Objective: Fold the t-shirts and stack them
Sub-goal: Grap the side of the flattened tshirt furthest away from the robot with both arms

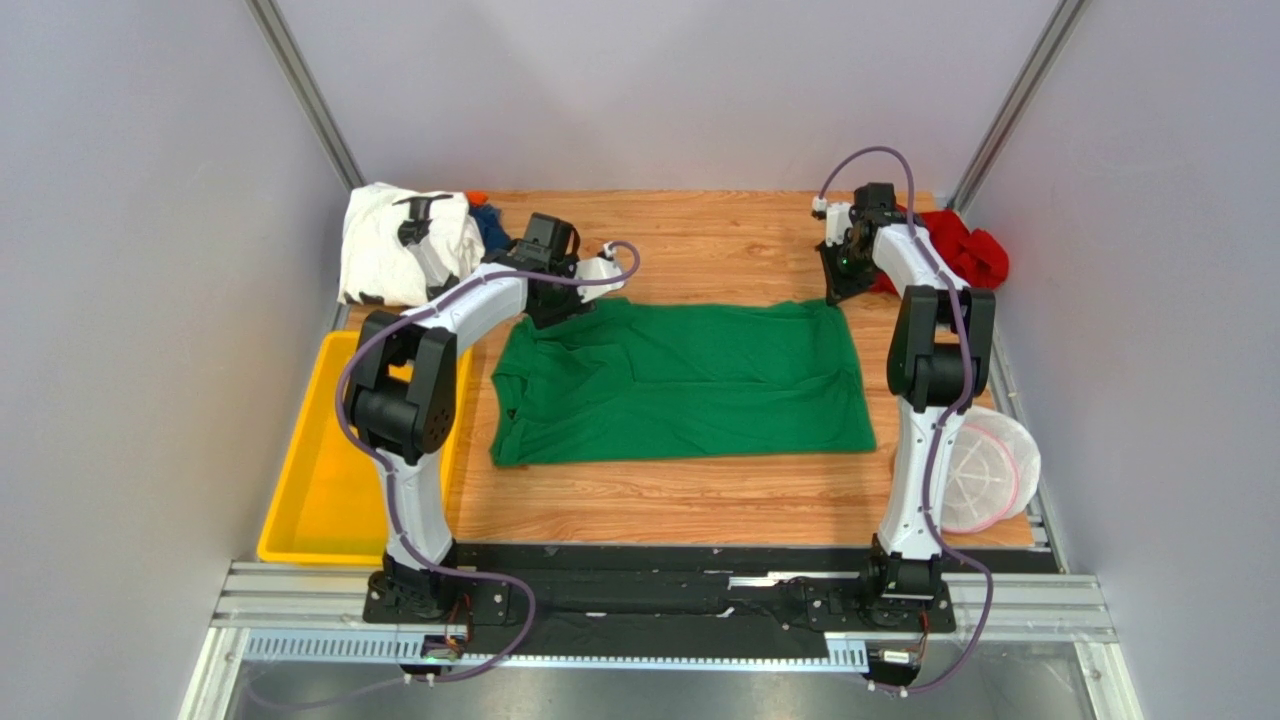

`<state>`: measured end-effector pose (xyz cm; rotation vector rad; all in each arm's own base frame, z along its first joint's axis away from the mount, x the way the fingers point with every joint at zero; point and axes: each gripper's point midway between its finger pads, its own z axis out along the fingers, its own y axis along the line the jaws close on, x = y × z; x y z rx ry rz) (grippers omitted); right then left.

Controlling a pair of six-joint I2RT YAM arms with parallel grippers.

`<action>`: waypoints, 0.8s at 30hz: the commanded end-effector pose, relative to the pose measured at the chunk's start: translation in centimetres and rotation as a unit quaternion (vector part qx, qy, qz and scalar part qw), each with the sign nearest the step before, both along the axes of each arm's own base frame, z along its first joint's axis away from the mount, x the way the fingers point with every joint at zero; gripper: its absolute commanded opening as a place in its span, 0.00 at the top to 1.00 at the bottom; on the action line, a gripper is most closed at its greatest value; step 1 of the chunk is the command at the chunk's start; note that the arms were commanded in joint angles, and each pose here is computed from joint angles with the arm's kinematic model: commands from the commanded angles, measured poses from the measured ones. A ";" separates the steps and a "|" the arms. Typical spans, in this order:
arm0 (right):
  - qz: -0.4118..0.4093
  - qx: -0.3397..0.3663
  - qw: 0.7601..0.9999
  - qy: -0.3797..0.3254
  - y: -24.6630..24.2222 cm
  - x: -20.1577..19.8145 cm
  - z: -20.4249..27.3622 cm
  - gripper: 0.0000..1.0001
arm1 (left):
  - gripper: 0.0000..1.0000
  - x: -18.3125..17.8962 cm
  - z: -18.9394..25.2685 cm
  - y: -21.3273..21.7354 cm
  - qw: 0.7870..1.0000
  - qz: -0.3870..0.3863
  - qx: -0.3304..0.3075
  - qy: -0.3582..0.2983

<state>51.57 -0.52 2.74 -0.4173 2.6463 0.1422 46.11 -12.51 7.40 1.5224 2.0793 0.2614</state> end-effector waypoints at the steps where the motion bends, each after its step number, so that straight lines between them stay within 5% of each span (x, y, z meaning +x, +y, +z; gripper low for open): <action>1: 0.002 -0.004 1.000 -0.008 -0.5 0.0 1.0 1.00 | 0.43 2.1 1.4 -0.5 0.999 0.009 -0.033 -0.011; 24: 0.015 -0.009 1.000 0.010 -0.5 -2.3 0.4 1.00 | 0.41 2.0 -1.3 0.4 0.993 -0.007 -0.061 0.097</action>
